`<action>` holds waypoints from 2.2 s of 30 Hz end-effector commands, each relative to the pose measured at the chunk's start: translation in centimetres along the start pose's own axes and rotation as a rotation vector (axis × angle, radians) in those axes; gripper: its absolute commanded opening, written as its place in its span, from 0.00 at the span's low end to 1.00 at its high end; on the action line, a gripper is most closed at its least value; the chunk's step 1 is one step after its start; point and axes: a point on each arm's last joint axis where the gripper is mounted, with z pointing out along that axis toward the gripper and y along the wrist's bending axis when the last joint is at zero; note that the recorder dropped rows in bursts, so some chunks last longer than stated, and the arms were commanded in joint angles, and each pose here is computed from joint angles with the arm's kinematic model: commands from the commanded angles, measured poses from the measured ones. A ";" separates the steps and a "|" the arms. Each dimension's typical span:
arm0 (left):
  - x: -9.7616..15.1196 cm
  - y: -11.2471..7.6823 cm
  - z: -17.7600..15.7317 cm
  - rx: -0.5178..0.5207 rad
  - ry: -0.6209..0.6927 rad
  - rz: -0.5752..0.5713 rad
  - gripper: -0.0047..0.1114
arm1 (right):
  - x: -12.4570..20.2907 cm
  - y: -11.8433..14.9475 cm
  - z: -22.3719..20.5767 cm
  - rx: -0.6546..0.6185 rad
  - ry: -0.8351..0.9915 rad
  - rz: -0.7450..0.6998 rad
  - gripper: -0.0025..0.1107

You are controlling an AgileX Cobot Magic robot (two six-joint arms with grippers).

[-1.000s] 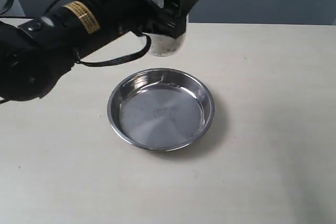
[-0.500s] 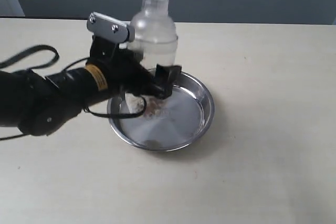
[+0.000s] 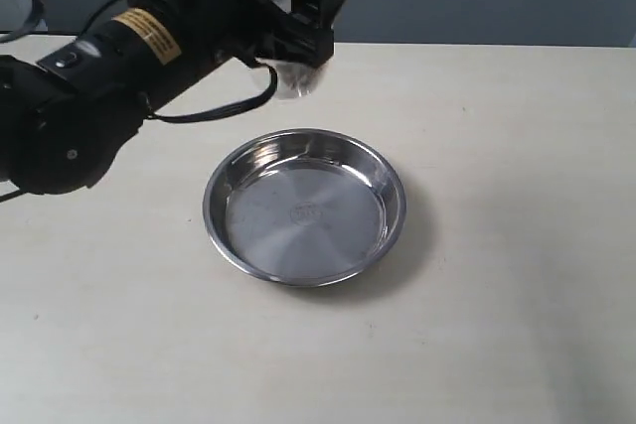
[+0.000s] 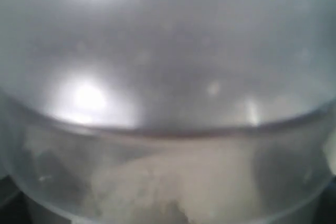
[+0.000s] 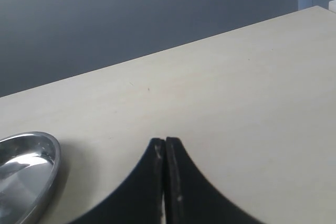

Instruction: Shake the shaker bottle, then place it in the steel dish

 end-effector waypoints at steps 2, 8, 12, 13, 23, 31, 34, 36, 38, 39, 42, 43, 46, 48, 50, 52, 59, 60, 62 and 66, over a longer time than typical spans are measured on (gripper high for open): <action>-0.1 0.0 0.1 -0.002 -0.046 -0.027 0.04 | 0.0 0.0 0.0 -0.003 -0.012 -0.005 0.02; 0.3 0.0 0.1 0.003 -0.007 -0.031 0.04 | 0.0 0.0 0.0 -0.003 -0.012 -0.005 0.02; 1.5 -0.1 -0.2 0.003 0.055 -0.030 0.04 | 0.0 0.0 0.0 -0.003 -0.012 -0.005 0.02; 2.0 0.0 -0.3 0.002 0.059 -0.029 0.04 | 0.0 0.0 0.0 -0.003 -0.012 -0.005 0.02; 8.9 0.3 -0.9 -0.011 0.010 -0.124 0.04 | 0.0 0.0 0.0 -0.003 -0.012 -0.005 0.02; 12.3 0.4 -0.5 -0.022 0.055 -0.134 0.04 | 0.0 0.0 0.0 -0.003 -0.012 -0.005 0.02; 13.0 0.5 -0.5 -0.023 0.053 -0.144 0.04 | 0.0 0.0 0.0 -0.003 -0.012 -0.005 0.02; 13.4 0.5 -0.4 -0.023 0.050 -0.143 0.04 | 0.0 0.0 0.0 -0.003 -0.012 -0.005 0.02; 13.9 0.5 -0.3 -0.024 0.060 -0.142 0.04 | 0.0 0.0 0.0 -0.003 -0.012 -0.005 0.02; 14.3 0.5 -0.2 -0.025 0.072 -0.143 0.04 | 0.0 0.0 0.0 -0.003 -0.012 -0.005 0.02; 15.6 0.4 0.1 -0.009 0.102 -0.138 0.04 | 0.0 0.0 0.0 -0.003 -0.012 -0.005 0.02; 15.9 0.2 0.2 0.002 0.111 -0.137 0.04 | 0.0 0.0 0.0 -0.003 -0.012 -0.005 0.02; 16.4 0.1 0.5 0.014 0.121 -0.133 0.04 | 0.0 0.0 0.0 -0.003 -0.012 -0.005 0.02; 16.8 0.1 0.6 0.021 0.130 -0.130 0.04 | 0.0 0.0 0.0 -0.003 -0.012 -0.005 0.02; 17.1 -0.1 0.7 0.038 0.137 -0.125 0.04 | 0.0 0.0 0.0 -0.003 -0.012 -0.005 0.02; 17.3 -0.1 0.6 0.045 0.142 -0.123 0.04 | 0.0 0.0 0.0 -0.003 -0.012 -0.005 0.02; 17.4 -0.4 0.6 0.076 0.156 -0.113 0.04 | 0.0 0.0 0.0 -0.003 -0.012 -0.005 0.02; 17.4 -0.5 0.6 0.081 0.160 -0.113 0.04 | 0.0 0.0 0.0 -0.003 -0.012 -0.005 0.02; 17.5 -0.5 0.6 0.083 0.165 -0.119 0.06 | 0.0 0.0 0.0 -0.003 -0.012 -0.005 0.02; 17.5 -0.5 0.6 0.082 0.167 -0.121 0.23 | 0.0 0.0 0.0 -0.003 -0.012 -0.005 0.02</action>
